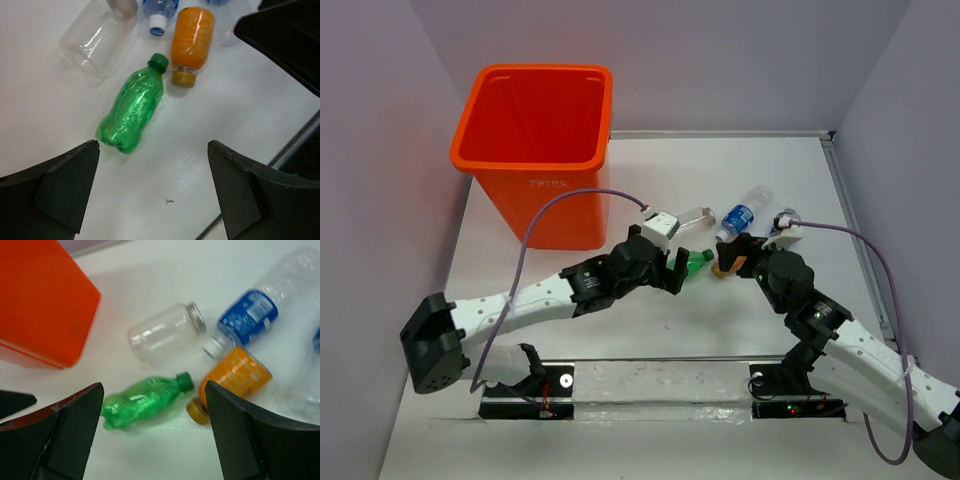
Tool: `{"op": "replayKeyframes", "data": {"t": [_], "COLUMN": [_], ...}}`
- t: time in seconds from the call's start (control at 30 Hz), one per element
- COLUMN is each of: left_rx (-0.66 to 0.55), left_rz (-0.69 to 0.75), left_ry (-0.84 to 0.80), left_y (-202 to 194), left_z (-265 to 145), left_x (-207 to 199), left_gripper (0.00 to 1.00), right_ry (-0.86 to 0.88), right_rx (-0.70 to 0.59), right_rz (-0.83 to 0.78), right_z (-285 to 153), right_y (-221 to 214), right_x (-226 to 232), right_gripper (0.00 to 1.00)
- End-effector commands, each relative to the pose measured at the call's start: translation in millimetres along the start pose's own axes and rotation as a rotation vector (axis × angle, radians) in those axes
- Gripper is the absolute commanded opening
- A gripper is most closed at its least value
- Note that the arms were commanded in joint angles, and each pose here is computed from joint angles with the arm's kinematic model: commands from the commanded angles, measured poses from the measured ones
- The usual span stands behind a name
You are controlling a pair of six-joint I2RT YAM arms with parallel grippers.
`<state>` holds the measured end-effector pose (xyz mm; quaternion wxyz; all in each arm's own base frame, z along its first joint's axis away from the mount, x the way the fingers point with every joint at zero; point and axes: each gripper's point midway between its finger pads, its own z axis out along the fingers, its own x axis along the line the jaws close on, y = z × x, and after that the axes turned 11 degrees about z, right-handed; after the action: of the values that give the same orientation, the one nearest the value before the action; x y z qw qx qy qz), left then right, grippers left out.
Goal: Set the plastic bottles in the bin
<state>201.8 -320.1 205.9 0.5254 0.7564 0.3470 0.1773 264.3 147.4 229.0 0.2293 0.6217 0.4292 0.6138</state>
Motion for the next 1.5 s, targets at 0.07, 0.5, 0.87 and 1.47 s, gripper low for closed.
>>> {"op": "replayKeyframes", "data": {"t": [0.07, 0.5, 0.87, 1.47], "left_rx": [-0.006, 0.218, 0.344, -0.158], "left_rz": [0.137, 0.251, 0.262, 0.086], "left_ry": [0.088, 0.120, 0.109, 0.046], "left_y": [7.0, -55.5, -100.7, 58.9], "left_z": [59.3, 141.4, 146.7, 4.6], "left_x": [5.1, 25.7, 31.3, 10.1], "left_gripper": [0.99, 0.99, 0.76, 0.48], "right_ry": [-0.099, -0.184, -0.263, -0.254], "right_rx": [-0.019, 0.088, 0.108, 0.157], "right_rz": [0.131, 0.141, 0.160, 0.297], "right_z": [-18.3, -16.4, 11.4, 63.9], "right_y": [-13.2, -63.9, -71.1, -85.2], "right_x": [-35.8, -69.3, -81.9, -91.5], "right_gripper": [0.86, 0.94, 0.98, 1.00]}}
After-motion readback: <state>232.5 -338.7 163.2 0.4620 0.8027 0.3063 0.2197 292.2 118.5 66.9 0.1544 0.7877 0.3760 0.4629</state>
